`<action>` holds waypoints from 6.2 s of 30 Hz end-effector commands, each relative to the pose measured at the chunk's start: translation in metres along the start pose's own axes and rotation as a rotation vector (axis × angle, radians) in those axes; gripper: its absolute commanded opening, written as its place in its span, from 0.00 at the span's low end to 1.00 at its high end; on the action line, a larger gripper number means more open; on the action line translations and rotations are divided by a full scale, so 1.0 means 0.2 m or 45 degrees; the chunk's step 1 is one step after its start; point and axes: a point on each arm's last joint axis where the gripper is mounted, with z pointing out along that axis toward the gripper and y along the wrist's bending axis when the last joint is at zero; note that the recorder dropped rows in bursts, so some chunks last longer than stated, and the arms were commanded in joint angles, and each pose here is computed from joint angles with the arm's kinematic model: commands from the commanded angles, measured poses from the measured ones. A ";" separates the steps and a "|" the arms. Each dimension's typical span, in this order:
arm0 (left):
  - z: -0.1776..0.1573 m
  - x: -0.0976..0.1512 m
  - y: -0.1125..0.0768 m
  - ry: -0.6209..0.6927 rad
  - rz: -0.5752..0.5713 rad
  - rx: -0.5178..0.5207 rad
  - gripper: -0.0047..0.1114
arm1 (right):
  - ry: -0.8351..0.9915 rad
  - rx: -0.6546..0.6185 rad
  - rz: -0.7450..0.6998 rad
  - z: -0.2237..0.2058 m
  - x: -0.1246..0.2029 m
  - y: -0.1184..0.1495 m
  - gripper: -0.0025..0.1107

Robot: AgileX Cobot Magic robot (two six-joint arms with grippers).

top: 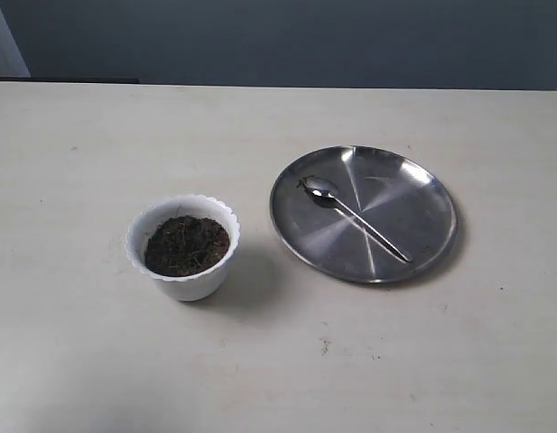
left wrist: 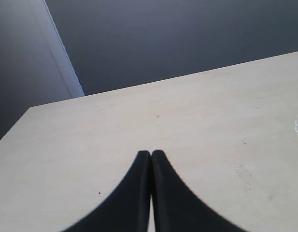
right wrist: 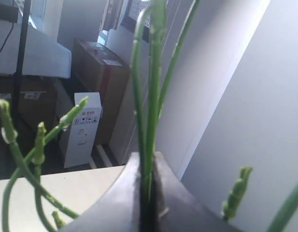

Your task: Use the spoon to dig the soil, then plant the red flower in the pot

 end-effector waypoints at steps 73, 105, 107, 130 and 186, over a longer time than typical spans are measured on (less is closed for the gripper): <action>0.00 0.00 0.00 -0.004 -0.007 0.002 0.04 | 0.298 0.526 0.341 0.89 0.73 0.30 0.02; 0.00 0.00 0.00 -0.004 -0.007 0.002 0.04 | 0.361 0.804 0.567 0.74 1.78 0.30 0.02; 0.00 0.00 0.00 -0.004 -0.007 0.002 0.04 | 0.354 0.829 0.559 0.76 1.79 0.30 0.02; 0.00 0.00 0.00 -0.004 -0.007 0.002 0.04 | 0.362 0.797 0.642 0.82 1.81 0.15 0.02; 0.00 0.00 0.00 -0.004 -0.004 0.002 0.04 | -0.285 -0.163 0.657 0.51 2.17 0.17 0.02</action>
